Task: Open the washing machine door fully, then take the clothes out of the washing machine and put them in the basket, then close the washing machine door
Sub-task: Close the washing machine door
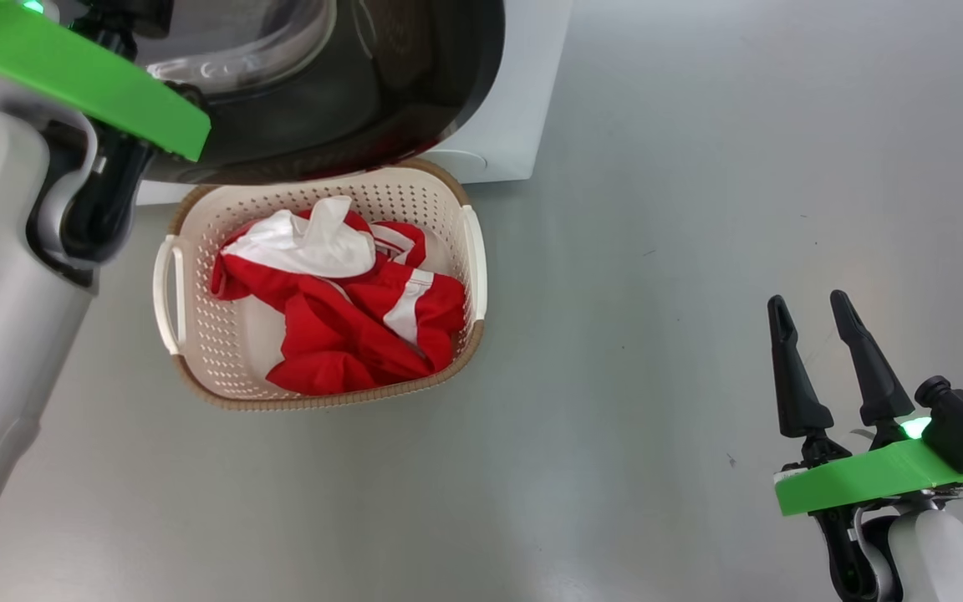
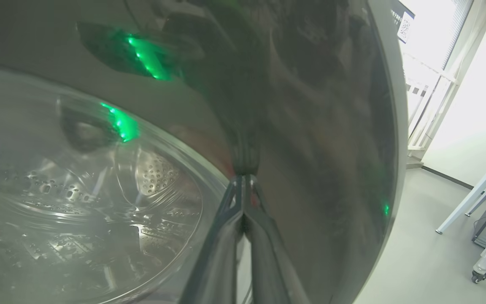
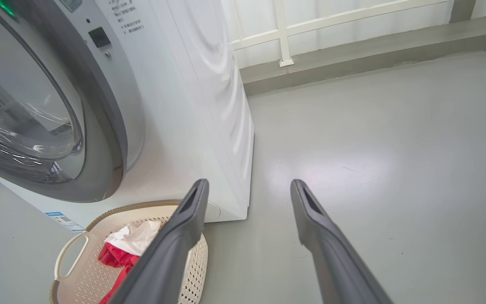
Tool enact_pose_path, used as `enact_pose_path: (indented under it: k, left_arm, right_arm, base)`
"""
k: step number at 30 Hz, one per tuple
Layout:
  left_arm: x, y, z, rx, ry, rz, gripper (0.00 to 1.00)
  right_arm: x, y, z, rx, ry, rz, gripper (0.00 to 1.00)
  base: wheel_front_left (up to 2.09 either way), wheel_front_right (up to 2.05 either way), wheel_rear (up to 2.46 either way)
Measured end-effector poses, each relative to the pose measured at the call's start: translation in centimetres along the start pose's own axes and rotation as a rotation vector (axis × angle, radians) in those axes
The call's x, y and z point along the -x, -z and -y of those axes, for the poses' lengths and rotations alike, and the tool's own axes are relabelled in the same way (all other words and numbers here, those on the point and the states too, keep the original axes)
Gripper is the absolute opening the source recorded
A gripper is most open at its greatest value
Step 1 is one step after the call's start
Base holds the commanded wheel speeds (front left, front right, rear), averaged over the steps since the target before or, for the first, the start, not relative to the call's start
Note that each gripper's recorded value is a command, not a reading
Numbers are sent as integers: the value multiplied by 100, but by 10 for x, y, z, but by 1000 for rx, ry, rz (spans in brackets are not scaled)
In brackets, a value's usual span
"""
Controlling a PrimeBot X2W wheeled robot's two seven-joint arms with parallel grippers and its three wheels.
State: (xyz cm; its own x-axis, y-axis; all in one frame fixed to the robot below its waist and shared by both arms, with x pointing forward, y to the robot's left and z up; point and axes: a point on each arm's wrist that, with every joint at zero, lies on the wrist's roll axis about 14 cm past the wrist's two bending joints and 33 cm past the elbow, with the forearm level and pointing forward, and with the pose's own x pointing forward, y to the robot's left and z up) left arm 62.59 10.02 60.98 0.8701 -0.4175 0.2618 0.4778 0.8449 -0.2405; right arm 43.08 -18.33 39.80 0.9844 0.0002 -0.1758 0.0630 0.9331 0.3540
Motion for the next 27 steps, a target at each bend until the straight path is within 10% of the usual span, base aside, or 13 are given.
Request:
enact_pose_path:
  k: [27]
  left_arm:
    - [132, 15, -24, 34, -238, -47, 0]
  right_arm:
    - [15, -25, -39, 42, -111, 58, 100]
  base:
    - [0, 0, 0]
